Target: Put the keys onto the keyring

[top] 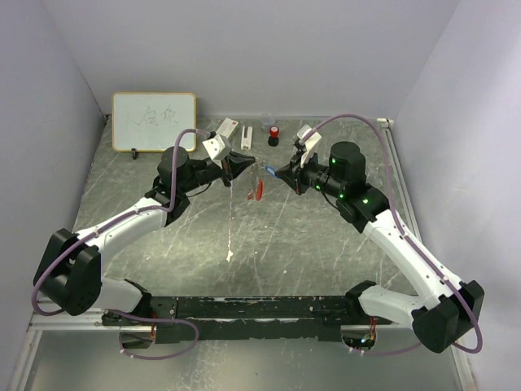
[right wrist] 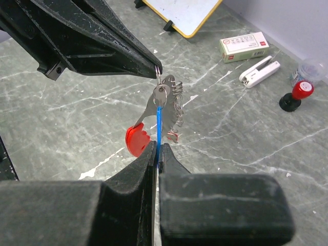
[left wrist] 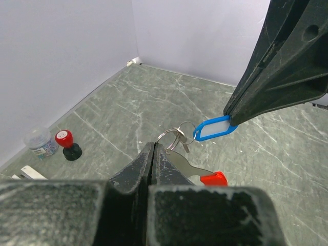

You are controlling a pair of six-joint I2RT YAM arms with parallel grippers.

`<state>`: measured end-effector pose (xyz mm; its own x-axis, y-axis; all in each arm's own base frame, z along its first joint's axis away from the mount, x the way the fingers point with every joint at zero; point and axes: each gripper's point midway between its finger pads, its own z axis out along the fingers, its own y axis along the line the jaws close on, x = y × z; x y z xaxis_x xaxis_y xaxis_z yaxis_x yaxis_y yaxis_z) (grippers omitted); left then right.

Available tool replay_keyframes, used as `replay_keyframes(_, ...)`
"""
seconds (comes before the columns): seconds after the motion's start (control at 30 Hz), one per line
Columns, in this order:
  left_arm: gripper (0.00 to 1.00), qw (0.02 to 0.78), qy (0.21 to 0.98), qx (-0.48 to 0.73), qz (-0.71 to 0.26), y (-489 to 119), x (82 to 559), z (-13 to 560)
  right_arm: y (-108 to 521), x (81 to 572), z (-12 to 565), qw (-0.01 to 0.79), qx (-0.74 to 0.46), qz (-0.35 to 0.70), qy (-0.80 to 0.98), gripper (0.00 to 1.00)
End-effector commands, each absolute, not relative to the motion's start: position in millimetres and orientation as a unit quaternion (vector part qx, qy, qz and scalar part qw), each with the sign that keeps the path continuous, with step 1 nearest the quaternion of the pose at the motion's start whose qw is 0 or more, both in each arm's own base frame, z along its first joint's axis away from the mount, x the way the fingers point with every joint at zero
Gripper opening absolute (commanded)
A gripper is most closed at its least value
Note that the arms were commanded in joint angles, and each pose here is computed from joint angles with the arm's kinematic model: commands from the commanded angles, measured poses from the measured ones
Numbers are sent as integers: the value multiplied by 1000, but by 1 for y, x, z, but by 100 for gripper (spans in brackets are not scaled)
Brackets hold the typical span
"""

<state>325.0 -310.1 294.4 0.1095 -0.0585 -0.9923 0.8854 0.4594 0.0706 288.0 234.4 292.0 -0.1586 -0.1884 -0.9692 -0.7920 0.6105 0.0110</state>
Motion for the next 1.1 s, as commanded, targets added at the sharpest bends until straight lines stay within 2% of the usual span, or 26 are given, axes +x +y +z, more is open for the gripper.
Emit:
replay_keyframes(0.0, 7, 696, 531, 337, -347, -293, 334, 329, 234, 290, 284, 544, -337, 277, 717, 0)
replay_keyframes(0.83, 7, 693, 541, 328, -345, -289, 337, 328, 234, 293, 306, 568, -332, 274, 702, 0)
replay_keyframes(1.0, 20, 690, 551, 323, -341, -288, 340, 323, 233, 295, 325, 582, -336, 268, 691, 0)
replay_keyframes(1.07, 28, 689, 554, 320, -340, -288, 341, 322, 233, 296, 332, 588, -338, 266, 685, 0)
